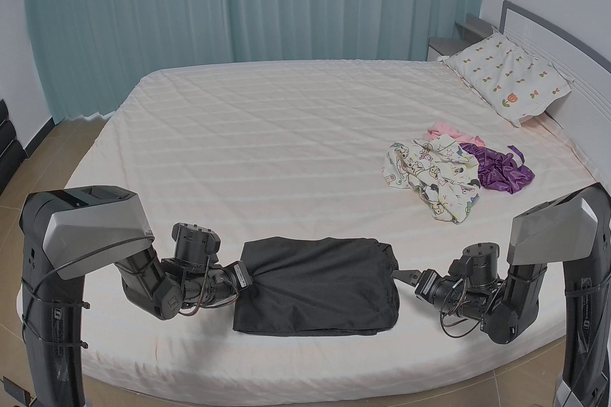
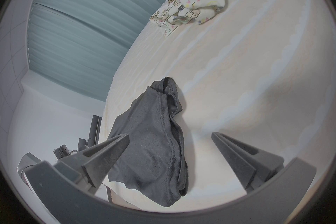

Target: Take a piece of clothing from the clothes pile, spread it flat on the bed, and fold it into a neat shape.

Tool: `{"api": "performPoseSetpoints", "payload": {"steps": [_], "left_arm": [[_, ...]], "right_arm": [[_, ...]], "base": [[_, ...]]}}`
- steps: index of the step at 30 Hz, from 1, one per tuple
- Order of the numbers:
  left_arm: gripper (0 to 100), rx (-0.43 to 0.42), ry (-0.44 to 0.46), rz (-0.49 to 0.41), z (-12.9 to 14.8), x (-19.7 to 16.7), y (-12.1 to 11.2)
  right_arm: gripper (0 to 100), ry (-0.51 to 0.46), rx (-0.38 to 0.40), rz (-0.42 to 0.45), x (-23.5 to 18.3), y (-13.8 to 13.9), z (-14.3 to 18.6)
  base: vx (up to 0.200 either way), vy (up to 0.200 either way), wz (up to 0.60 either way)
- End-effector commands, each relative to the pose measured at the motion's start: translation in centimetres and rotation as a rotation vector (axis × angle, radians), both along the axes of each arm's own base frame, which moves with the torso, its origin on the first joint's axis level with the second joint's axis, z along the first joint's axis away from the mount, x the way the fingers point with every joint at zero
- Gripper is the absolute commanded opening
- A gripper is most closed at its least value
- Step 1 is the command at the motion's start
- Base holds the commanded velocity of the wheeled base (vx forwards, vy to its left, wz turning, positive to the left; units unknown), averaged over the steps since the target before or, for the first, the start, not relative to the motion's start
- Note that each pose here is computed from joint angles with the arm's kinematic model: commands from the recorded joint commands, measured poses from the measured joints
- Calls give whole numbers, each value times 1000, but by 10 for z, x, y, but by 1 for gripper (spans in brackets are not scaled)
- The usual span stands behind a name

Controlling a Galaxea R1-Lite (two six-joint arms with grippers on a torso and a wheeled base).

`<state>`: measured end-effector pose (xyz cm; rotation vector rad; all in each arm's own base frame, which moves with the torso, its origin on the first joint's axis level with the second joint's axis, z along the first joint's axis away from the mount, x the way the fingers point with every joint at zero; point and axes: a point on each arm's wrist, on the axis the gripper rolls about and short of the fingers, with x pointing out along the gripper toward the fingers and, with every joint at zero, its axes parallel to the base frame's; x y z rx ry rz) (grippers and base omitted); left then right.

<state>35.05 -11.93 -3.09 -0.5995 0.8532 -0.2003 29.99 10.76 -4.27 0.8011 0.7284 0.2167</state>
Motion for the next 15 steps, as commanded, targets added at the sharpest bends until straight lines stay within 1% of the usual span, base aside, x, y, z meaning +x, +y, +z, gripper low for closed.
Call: {"api": "performPoseSetpoints", "payload": {"steps": [1,15], "left_arm": [[0,-1,-2,3,1,0,1],[0,3,11,9,1,-5,4]], "right_arm": [[100,2,0,1,0,0,-1],[100,1,0,0,0,0,-1]], "base": [[0,200,0],[0,200,0]]}}
